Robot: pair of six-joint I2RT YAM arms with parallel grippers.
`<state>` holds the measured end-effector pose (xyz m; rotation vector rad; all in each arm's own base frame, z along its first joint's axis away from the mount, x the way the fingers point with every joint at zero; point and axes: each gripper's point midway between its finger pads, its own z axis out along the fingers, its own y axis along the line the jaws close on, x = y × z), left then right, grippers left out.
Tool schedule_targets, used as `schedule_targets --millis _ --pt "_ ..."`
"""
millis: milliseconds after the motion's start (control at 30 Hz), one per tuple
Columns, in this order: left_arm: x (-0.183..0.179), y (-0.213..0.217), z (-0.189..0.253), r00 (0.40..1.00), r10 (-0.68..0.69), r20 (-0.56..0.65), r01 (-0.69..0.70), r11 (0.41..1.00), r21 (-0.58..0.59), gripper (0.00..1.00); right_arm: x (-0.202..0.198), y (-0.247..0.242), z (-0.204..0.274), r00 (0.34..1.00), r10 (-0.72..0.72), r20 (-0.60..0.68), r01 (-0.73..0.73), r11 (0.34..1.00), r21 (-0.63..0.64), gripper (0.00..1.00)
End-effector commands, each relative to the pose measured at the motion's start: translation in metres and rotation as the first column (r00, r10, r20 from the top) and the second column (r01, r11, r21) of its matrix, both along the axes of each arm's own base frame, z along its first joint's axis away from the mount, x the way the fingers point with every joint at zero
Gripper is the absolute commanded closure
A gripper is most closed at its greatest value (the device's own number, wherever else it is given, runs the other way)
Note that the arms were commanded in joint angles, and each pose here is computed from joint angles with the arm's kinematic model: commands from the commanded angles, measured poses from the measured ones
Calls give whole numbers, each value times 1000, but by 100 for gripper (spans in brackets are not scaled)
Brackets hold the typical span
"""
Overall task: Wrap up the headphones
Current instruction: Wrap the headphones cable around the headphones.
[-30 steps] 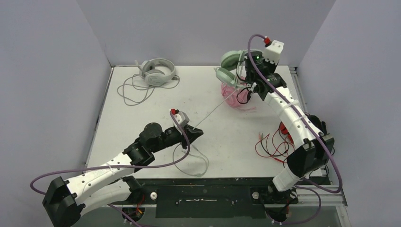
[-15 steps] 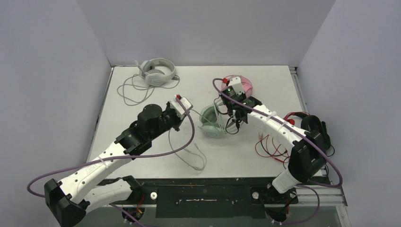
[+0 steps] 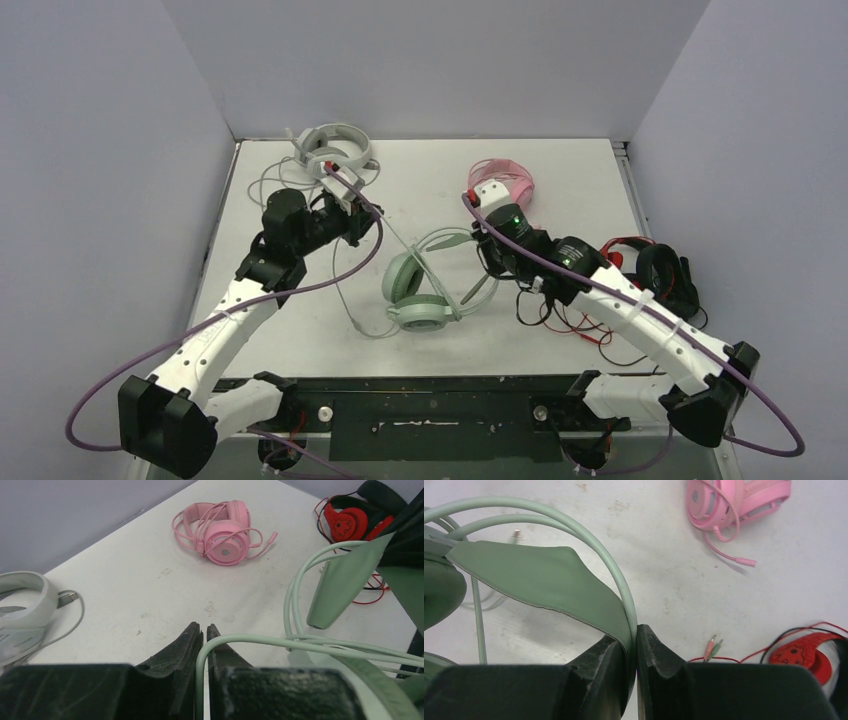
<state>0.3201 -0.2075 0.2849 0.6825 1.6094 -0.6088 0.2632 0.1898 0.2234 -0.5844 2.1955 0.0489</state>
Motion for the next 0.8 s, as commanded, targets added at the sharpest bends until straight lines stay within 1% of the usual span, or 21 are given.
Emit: schedule_targets --millis 0,33,133,233,333,400,600,700,767 --pt "4 -8 27 998 -47 33 52 986 -157 93 -30 24 54 986 155 54 -163 962 220 100" --pt "4 -9 26 998 -53 29 57 984 -171 92 -34 26 67 983 168 76 -182 950 255 100" --pt "1 -16 25 996 -84 11 85 972 -220 90 -50 41 104 957 259 133 -290 883 368 100" --pt "-1 -19 27 995 -98 5 96 959 -266 88 -58 50 129 941 292 168 -337 837 431 100" --pt "-5 -21 26 994 -110 -2 104 945 -312 82 -55 50 149 946 260 193 -321 826 463 100" --pt "-9 -22 20 992 -125 -14 112 934 -339 79 -51 47 166 953 212 217 -294 816 498 100" --pt "-27 -35 8 982 -189 -23 160 886 -434 71 -44 50 229 952 103 288 -270 725 634 100" --pt "-35 -47 -4 977 -210 -28 178 885 -430 68 -38 54 252 956 63 285 -248 689 681 100" --pt "-35 -52 -12 979 -199 -32 168 895 -413 67 -29 53 265 963 -1 271 -200 672 713 100"
